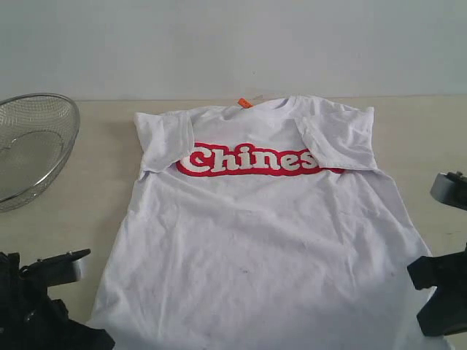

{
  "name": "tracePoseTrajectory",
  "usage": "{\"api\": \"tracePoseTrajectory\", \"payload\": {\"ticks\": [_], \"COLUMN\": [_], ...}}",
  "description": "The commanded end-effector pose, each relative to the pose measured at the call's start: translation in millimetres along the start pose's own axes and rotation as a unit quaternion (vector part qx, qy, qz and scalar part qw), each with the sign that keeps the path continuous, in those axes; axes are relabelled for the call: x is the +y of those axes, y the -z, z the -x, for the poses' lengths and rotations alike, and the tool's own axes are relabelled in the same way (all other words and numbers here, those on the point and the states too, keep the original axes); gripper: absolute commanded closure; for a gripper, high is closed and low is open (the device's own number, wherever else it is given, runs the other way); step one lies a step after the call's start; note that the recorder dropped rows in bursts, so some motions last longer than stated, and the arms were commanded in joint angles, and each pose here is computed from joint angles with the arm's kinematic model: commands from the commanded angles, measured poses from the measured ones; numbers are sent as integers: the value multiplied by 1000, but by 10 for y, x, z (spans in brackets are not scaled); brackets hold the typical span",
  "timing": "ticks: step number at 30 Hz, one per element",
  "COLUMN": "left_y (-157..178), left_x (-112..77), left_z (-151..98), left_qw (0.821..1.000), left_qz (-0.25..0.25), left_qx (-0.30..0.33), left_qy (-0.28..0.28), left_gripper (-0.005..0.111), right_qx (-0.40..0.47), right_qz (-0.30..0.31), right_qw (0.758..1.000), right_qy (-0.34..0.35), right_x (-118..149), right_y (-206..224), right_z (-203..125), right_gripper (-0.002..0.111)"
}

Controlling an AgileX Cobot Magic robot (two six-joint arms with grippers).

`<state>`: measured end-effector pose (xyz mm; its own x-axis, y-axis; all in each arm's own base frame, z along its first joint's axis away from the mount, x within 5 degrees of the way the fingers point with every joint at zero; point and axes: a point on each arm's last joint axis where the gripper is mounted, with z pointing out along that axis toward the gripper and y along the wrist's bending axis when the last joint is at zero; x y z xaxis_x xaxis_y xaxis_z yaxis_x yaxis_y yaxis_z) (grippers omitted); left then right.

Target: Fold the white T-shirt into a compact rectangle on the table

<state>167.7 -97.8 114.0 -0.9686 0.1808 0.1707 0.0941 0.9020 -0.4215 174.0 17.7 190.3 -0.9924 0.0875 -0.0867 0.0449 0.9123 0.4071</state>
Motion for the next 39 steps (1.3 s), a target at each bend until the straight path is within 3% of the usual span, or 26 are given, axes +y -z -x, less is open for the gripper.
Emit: {"api": "tracePoseTrajectory", "payload": {"ticks": [1, 4, 12, 24, 33, 39], "left_y": [-105, -137, -165, -22, 458, 678], "left_x": [32, 54, 42, -83, -353, -458], "left_z": [22, 34, 114, 258, 407, 565], "left_qw": [1000, 1000, 999, 995, 978, 969], "left_qz": [1, 5, -6, -29, -50, -38], "left_qx": [3, 6, -20, -68, -173, -211], "left_qy": [-7, -5, -36, -63, -107, -124], "left_gripper": [40, 45, 102, 102, 102, 102], "right_qx": [-12, -13, -15, -38, -91, -144], "right_qz": [-1, -2, -2, 4, 19, 10], "right_qw": [1000, 1000, 1000, 999, 996, 989], "right_qy": [5, 6, 6, 6, 16, 27], "right_x": [-5, -6, -5, 5, 82, 131], "right_y": [15, 15, 15, 17, 143, 303], "right_z": [8, 11, 15, 55, 233, 416], "right_gripper": [108, 108, 108, 108, 108, 108]}}
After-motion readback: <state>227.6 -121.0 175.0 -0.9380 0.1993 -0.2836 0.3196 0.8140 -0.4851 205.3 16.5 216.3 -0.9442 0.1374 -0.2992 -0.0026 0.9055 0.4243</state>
